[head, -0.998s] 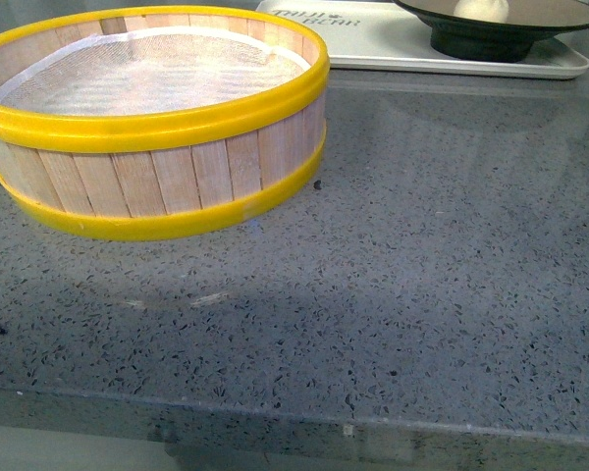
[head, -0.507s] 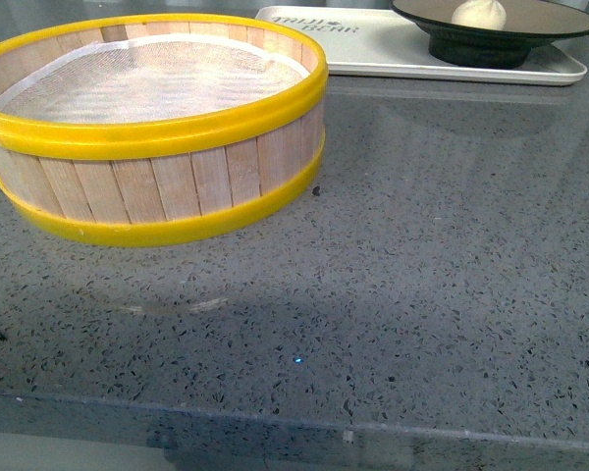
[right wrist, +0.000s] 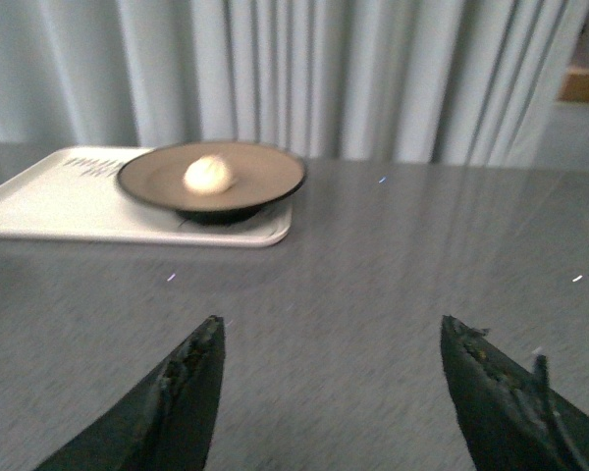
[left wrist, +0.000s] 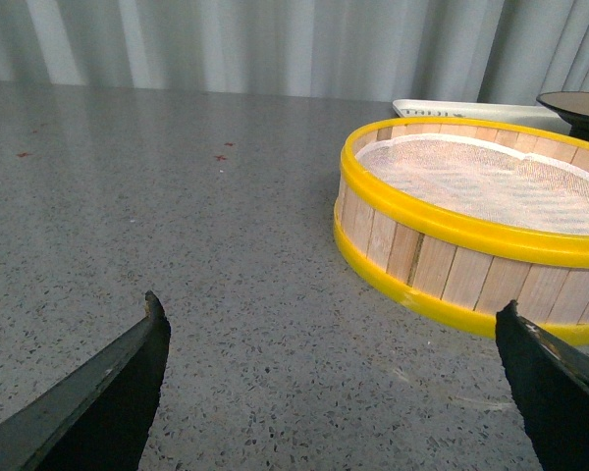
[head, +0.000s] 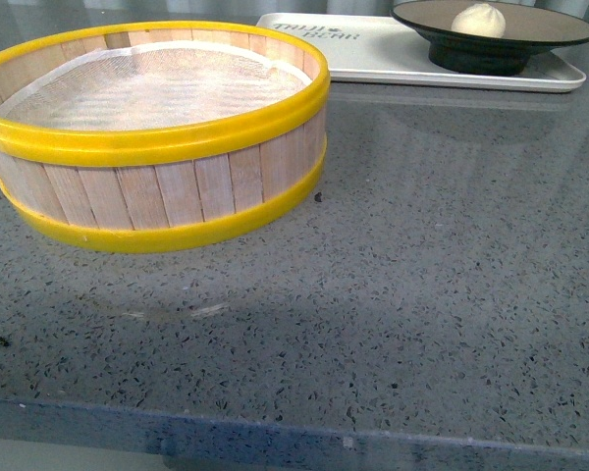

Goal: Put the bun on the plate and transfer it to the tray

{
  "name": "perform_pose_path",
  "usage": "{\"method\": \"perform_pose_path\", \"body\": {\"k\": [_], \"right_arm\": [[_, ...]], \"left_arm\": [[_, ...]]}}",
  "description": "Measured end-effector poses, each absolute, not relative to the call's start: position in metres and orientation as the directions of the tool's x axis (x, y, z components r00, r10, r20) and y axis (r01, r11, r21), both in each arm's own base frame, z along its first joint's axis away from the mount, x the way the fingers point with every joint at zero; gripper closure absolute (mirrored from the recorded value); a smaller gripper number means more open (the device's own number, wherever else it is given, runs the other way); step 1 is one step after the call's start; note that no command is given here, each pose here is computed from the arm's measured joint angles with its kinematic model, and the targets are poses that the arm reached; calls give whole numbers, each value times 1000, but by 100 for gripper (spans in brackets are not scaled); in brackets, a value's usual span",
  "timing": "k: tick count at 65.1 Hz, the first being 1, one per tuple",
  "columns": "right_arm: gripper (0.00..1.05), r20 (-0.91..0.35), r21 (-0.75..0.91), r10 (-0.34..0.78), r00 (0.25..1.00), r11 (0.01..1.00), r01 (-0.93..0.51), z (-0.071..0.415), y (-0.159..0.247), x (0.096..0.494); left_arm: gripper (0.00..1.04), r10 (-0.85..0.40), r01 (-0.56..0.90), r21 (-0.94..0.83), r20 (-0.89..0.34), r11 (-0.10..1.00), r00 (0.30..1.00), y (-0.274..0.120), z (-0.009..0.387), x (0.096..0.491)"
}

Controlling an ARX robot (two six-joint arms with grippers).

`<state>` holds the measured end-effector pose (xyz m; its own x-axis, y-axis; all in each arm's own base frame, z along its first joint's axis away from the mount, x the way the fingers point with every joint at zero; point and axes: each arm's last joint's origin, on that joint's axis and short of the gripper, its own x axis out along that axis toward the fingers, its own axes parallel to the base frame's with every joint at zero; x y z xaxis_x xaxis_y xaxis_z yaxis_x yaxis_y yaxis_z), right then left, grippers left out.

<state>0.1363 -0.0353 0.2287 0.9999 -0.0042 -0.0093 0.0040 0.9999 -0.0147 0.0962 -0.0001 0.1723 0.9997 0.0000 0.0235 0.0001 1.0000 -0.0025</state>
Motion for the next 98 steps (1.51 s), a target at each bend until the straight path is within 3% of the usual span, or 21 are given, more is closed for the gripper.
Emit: {"method": "perform_pose_path", "body": {"k": [16,33,41,98], "right_arm": [[104,-4,-10,-8,1000,1000,8,204,-19,125],[103,-7,-9,-37,999,999,37,189,-8,118],[103,-2,-7,5,1000,1000,-5,185,0,115],[103,3,-4,-2,1000,1000,2,165,0,98]], "left_arm": [[7,0,0,-3,23,1000,1000,0,172,96],[7,0,0,-3,23,1000,1000,0,172,96],[7,0,0,-2,23,1000,1000,0,172,96],[7,0,0,-3,23,1000,1000,0,172,96]]}}
